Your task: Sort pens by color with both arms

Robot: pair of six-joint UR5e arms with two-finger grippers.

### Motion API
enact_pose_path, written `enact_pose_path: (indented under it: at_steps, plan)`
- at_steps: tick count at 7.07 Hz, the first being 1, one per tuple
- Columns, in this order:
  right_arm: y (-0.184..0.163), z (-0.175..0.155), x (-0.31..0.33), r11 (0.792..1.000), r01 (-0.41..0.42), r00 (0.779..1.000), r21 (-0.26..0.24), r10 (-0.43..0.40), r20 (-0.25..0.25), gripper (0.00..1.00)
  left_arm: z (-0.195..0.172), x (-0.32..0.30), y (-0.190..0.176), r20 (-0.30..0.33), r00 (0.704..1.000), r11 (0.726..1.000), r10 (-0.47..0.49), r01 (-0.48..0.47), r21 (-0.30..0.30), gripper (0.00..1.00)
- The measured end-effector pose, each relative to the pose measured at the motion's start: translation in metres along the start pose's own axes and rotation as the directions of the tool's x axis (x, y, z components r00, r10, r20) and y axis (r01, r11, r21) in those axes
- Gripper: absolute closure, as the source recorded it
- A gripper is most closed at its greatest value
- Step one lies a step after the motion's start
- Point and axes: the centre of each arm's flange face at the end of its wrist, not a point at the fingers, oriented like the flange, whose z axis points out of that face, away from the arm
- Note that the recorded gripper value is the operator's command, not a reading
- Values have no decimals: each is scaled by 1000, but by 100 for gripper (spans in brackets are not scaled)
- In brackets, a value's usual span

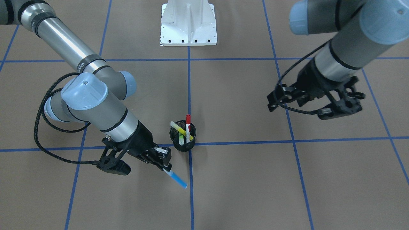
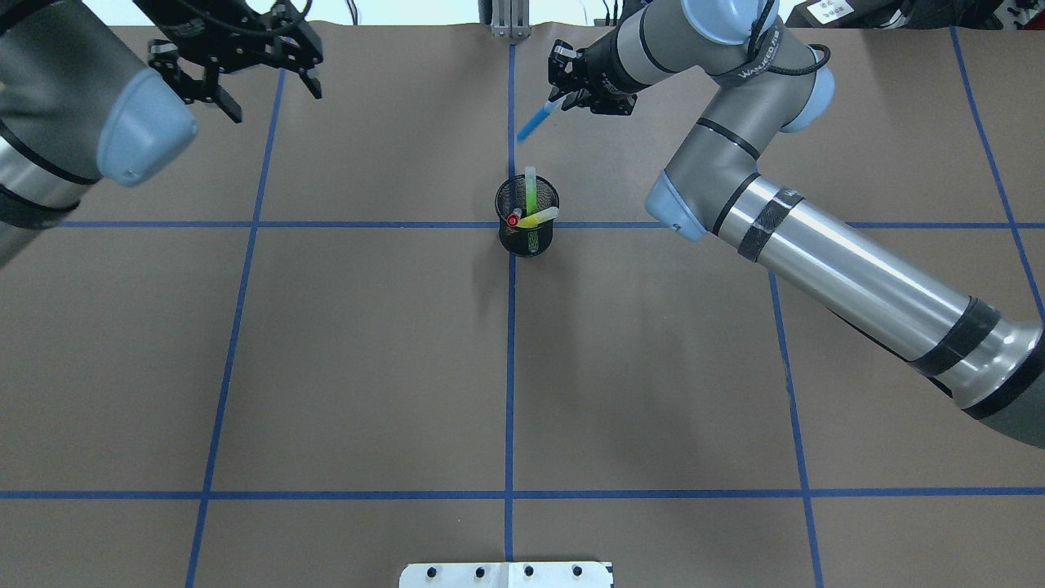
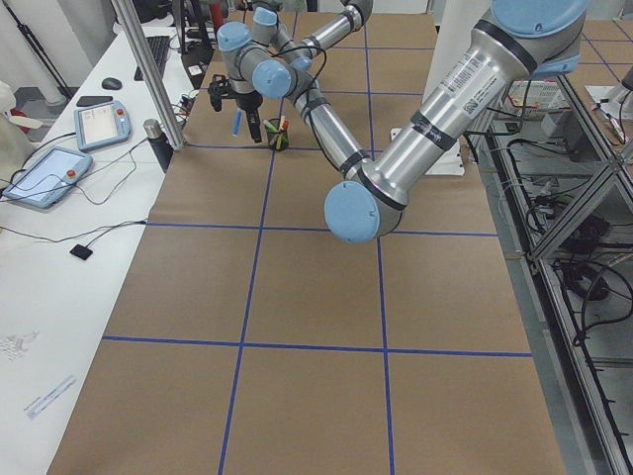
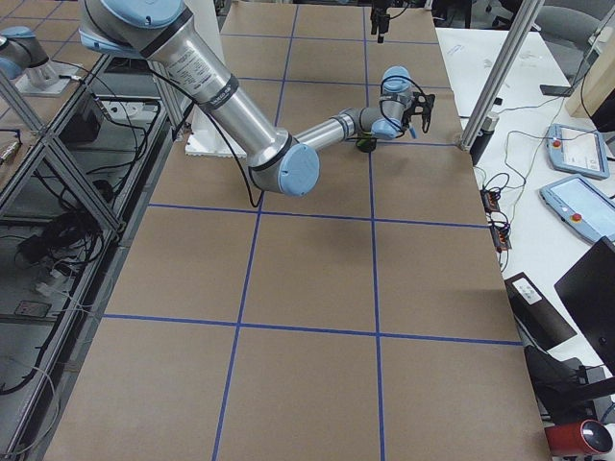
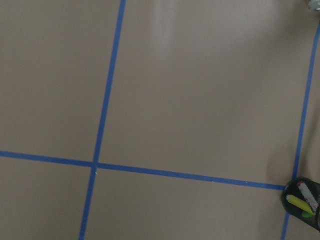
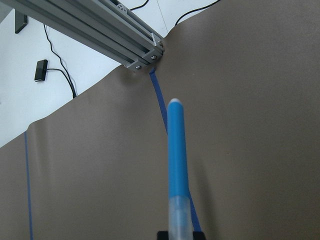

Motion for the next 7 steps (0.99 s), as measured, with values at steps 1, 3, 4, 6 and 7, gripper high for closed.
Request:
enact_pose_path:
  at_steps: [1,3,4,6,7]
  plan:
    - [0,2,8,1000,27,1000,0,-27,-9,56,24,32,21,-19,999,999,-31,31,8,1]
    - [-5,0,18,998,62,998,4,-62,-16,40,77,91,39,-44,997,997,-69,70,21,1]
    - [-8,-2,18,998,62,998,6,-62,-16,37,105,111,50,-44,997,997,-64,66,38,2]
    - [-10,-3,19,998,60,998,8,-59,-16,27,140,133,63,-47,996,995,-69,72,66,3]
    - [-12,-5,20,998,56,998,7,-56,-17,21,152,146,65,-46,996,994,-75,78,82,3]
